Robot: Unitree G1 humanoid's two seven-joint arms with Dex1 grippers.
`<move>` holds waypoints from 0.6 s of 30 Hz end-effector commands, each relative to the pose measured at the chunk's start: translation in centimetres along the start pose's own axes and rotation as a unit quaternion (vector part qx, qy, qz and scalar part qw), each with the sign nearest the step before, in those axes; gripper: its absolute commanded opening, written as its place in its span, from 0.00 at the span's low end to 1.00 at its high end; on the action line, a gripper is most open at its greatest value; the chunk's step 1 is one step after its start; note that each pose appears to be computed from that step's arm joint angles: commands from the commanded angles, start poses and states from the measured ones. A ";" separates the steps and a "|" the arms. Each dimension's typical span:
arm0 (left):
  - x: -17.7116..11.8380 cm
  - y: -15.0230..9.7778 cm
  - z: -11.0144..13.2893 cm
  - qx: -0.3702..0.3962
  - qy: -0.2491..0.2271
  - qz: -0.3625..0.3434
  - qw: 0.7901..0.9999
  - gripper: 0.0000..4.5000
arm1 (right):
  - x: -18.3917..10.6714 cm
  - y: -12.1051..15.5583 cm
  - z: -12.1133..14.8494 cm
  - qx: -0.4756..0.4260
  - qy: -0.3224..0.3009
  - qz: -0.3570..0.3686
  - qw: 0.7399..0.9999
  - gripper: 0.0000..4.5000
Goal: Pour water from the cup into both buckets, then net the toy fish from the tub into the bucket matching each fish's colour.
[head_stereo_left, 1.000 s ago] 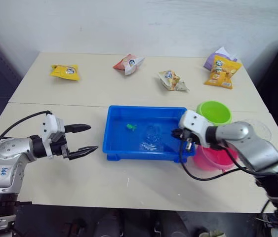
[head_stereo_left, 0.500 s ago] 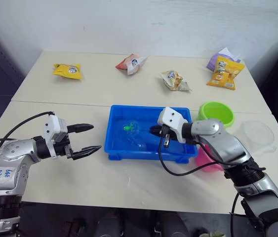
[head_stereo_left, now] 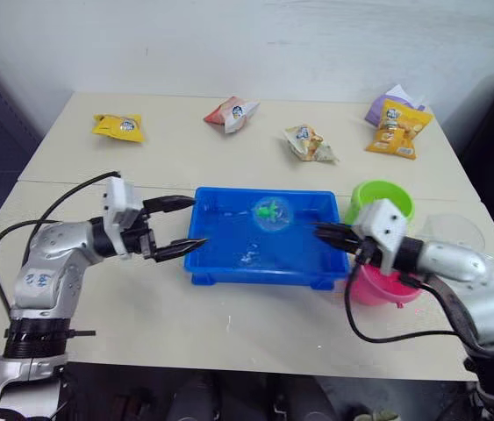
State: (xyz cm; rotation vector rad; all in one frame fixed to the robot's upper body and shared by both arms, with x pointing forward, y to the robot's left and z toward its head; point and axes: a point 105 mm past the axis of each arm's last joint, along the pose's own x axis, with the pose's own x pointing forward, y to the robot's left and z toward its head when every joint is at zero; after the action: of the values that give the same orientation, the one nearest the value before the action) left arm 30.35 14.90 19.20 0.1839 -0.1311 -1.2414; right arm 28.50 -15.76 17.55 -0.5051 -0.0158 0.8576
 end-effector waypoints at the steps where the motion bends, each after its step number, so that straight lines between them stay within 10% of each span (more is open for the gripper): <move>1: 1.2 -0.1 1.0 0.010 -0.019 -0.021 1.000 0.99 | -2.5 -0.9 1.7 -0.027 -0.017 -0.039 0.999 0.00; 18: 3.3 -0.1 1.0 0.002 -0.032 -0.046 0.998 0.99 | -11.5 -8.8 -3.1 -0.163 0.113 -0.190 0.961 0.00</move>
State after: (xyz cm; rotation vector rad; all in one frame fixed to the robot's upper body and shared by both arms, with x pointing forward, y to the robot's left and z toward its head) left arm 31.15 12.12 18.98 0.1279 -0.1337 -1.3277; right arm 27.64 -29.28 19.77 -0.7653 -0.0047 0.4691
